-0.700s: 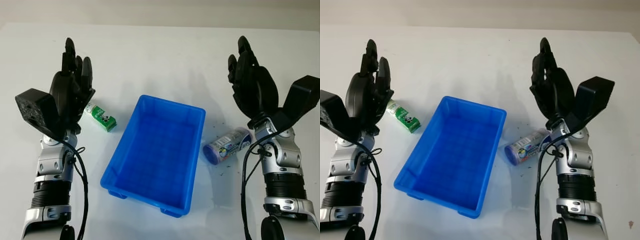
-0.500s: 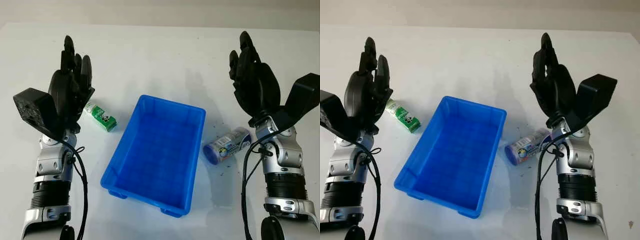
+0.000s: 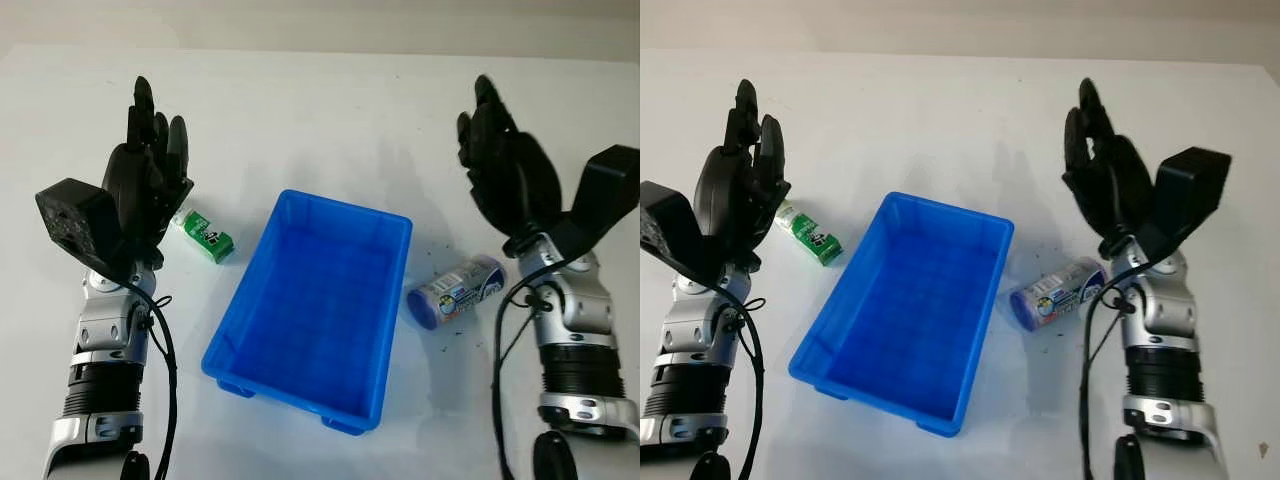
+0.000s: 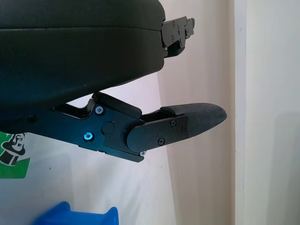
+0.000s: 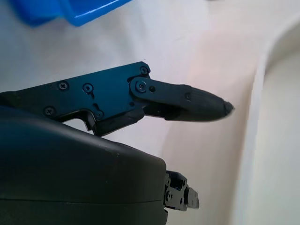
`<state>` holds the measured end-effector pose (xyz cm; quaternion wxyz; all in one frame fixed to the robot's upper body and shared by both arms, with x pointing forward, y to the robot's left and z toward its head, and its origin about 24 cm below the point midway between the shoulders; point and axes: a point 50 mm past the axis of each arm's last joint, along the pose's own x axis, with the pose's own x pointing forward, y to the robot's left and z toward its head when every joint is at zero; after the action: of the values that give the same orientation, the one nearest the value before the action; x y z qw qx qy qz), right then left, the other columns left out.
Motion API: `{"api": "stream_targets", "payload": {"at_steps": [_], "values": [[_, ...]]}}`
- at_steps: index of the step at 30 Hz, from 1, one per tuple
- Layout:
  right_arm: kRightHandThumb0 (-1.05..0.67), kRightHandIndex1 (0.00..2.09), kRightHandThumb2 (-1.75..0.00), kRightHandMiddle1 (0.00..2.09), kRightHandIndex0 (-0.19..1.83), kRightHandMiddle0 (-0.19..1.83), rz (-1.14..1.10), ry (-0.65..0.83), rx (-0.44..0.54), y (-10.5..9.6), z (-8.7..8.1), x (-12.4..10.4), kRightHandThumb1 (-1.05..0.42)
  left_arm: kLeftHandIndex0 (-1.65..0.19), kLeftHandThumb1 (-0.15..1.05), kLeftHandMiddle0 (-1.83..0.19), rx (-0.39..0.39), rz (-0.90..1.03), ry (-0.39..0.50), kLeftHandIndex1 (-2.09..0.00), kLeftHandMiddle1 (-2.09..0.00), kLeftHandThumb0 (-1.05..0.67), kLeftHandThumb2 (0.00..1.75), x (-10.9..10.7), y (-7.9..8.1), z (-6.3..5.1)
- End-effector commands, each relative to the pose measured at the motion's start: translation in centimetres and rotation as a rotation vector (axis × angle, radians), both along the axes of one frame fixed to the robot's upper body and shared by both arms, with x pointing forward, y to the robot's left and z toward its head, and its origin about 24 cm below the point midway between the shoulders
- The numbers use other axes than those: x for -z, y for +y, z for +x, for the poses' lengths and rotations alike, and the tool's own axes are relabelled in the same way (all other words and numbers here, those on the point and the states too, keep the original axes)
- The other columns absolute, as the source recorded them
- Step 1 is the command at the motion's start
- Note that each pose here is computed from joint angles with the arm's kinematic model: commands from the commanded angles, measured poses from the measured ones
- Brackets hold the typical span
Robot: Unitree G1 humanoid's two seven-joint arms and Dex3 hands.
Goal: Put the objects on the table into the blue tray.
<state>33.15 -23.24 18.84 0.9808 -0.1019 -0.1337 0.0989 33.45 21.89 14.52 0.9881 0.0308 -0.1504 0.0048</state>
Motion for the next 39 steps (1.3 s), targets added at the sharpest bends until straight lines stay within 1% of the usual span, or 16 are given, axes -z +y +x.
{"api": "stream_targets", "payload": {"at_steps": [1,4,6,7,10,13,15,17,20,23,25,28,31,36,39], "values": [[-0.63,0.12,-0.35,0.11,0.05,0.01,-0.119,-0.038,-0.004,-0.6,-1.1,-1.2,-1.05,0.19,1.05,0.19,-0.008,0.007,-0.016,0.00,0.00,-0.69,0.63,-0.3,0.4,-0.3],[-0.62,0.15,-0.15,0.14,0.11,0.06,-0.281,-0.043,-0.015,-1.5,-2.5,-2.7,-1.04,0.19,1.05,0.19,-0.011,0.009,-0.010,0.00,0.00,-0.70,0.62,-0.4,0.4,-0.3],[-0.61,0.15,-0.07,0.16,0.13,0.11,-0.388,-0.035,-0.023,-1.9,-3.6,-3.7,-0.98,0.19,1.05,0.19,-0.005,0.017,-0.011,0.00,0.00,-0.70,0.63,-0.6,0.3,-0.3],[-0.61,0.14,-0.05,0.15,0.14,0.12,-0.457,-0.030,-0.019,-2.1,-4.2,-4.2,-0.95,0.19,1.05,0.19,-0.003,0.016,-0.012,0.00,0.00,-0.70,0.63,-0.6,0.3,-0.2],[-0.62,0.12,-0.04,0.11,0.17,0.18,-0.624,-0.035,-0.031,-2.2,-5.9,-5.7,-0.88,0.19,1.05,0.19,0.006,-0.002,-0.007,0.00,0.00,-0.70,0.62,-0.7,0.0,-0.1],[-0.61,0.10,-0.03,0.08,0.18,0.20,-0.809,-0.033,-0.047,-2.1,-6.8,-6.2,-0.83,0.19,1.05,0.19,0.020,-0.008,-0.003,0.00,0.00,-0.70,0.61,-0.7,-0.2,0.0],[-0.65,0.09,-0.04,0.07,0.18,0.20,-0.927,-0.010,-0.067,-1.8,-7.3,-6.3,-0.83,0.19,1.05,0.19,0.028,-0.005,-0.003,0.00,0.00,-0.70,0.62,-0.7,-0.3,0.1],[-0.63,0.07,-0.04,0.06,0.16,0.18,-1.005,0.008,-0.100,-1.7,-7.7,-6.2,-0.81,0.19,1.05,0.19,0.031,-0.014,-0.002,0.00,0.00,-0.71,0.62,-0.8,-0.4,0.2],[-0.56,0.06,-0.04,0.05,0.14,0.16,-1.085,0.031,-0.144,-1.7,-8.3,-5.9,-0.79,0.19,1.05,0.19,0.034,-0.003,-0.007,0.00,0.00,-0.71,0.63,-0.9,-0.4,0.4],[-0.49,0.06,-0.04,0.05,0.14,0.15,-1.192,0.047,-0.157,-1.5,-9.0,-5.6,-0.78,0.19,1.05,0.19,0.035,-0.006,-0.010,0.00,0.00,-0.70,0.63,-1.0,-0.4,0.4],[-0.47,0.07,-0.05,0.06,0.16,0.16,-1.288,0.030,-0.157,-1.2,-9.3,-5.4,-0.77,0.19,1.05,0.19,0.033,-0.008,-0.010,0.00,0.00,-0.70,0.63,-1.0,-0.4,0.3],[-0.51,0.09,-0.06,0.07,0.22,0.20,-1.387,-0.007,-0.165,-0.9,-9.4,-4.9,-0.79,0.19,1.05,0.19,0.034,-0.010,-0.006,0.00,0.00,-0.70,0.63,-0.9,-0.4,0.3],[-0.51,0.10,-0.06,0.08,0.27,0.25,-1.420,-0.031,-0.185,-0.6,-9.3,-4.4,-0.81,0.19,1.05,0.19,0.041,-0.014,-0.002,0.00,0.00,-0.71,0.63,-0.9,-0.3,0.3],[-0.52,0.07,-0.07,0.06,0.26,0.24,-1.456,-0.021,-0.233,-0.1,-8.7,-3.1,-0.86,0.19,1.05,0.19,0.036,-0.016,-0.005,0.00,0.00,-0.71,0.62,-0.8,-0.1,0.2],[-0.51,0.07,-0.07,0.06,0.26,0.24,-1.482,-0.002,-0.244,0.1,-8.4,-2.2,-0.87,0.19,1.05,0.19,0.031,-0.009,-0.009,0.00,0.00,-0.71,0.61,-0.8,0.0,0.3]]}}
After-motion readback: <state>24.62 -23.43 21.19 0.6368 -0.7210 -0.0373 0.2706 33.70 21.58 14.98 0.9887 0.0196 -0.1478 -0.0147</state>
